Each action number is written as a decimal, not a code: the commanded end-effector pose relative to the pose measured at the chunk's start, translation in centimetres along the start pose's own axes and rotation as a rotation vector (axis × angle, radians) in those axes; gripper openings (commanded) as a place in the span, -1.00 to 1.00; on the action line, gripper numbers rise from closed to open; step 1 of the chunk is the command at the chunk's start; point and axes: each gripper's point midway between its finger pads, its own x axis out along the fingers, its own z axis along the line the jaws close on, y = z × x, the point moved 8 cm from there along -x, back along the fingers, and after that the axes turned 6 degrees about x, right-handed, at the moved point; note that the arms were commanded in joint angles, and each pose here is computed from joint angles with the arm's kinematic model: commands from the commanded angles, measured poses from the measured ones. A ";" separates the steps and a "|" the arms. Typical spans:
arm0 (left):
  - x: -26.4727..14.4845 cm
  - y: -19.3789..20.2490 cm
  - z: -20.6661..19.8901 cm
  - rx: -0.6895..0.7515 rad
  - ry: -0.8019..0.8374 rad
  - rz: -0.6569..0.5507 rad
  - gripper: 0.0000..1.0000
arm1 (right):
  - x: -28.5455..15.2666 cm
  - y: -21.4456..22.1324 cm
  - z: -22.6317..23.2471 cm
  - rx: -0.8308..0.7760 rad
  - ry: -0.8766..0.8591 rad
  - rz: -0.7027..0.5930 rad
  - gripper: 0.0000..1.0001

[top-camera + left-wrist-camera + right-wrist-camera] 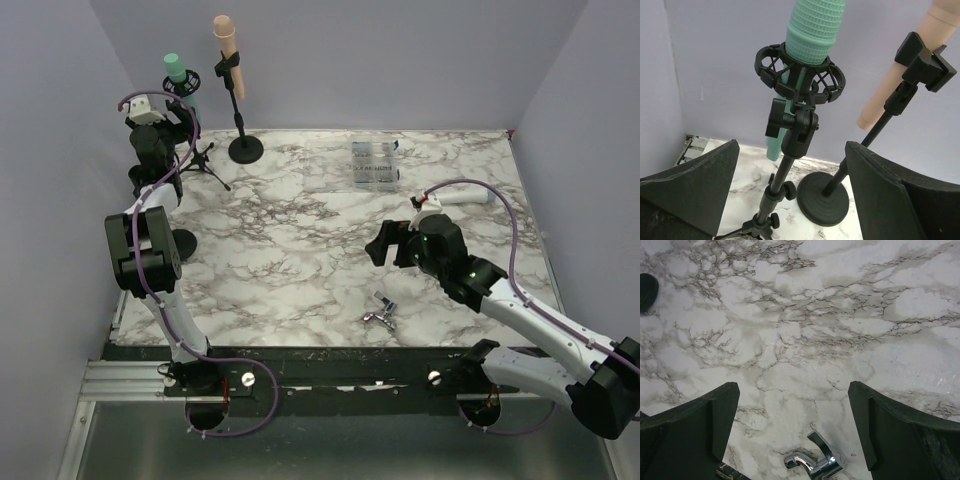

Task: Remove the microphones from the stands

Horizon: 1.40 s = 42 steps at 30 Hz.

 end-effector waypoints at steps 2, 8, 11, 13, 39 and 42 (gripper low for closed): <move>0.5 1.6 -0.1 -0.022 -0.033 -0.002 0.74 | 0.1 -1.2 0.6 -0.003 0.001 -0.043 1.00; 0.6 2.5 0.1 -0.068 -0.057 0.014 0.62 | 0.2 -1.4 0.7 -0.006 0.001 -0.042 1.00; 0.3 2.6 -0.5 -0.049 -0.044 0.013 0.60 | 0.2 -1.4 0.7 -0.011 0.001 -0.041 1.00; 0.2 2.5 -0.9 -0.020 -0.035 0.027 0.63 | 0.2 -1.4 0.8 -0.012 0.000 -0.042 1.00; 0.6 -6.5 -1.7 0.056 -0.164 0.166 0.97 | -0.6 -1.1 0.6 0.004 -0.030 -0.062 1.00; 1.9 -6.0 -1.5 0.027 -0.167 0.216 0.97 | -0.3 -1.2 0.7 0.000 -0.030 -0.057 1.00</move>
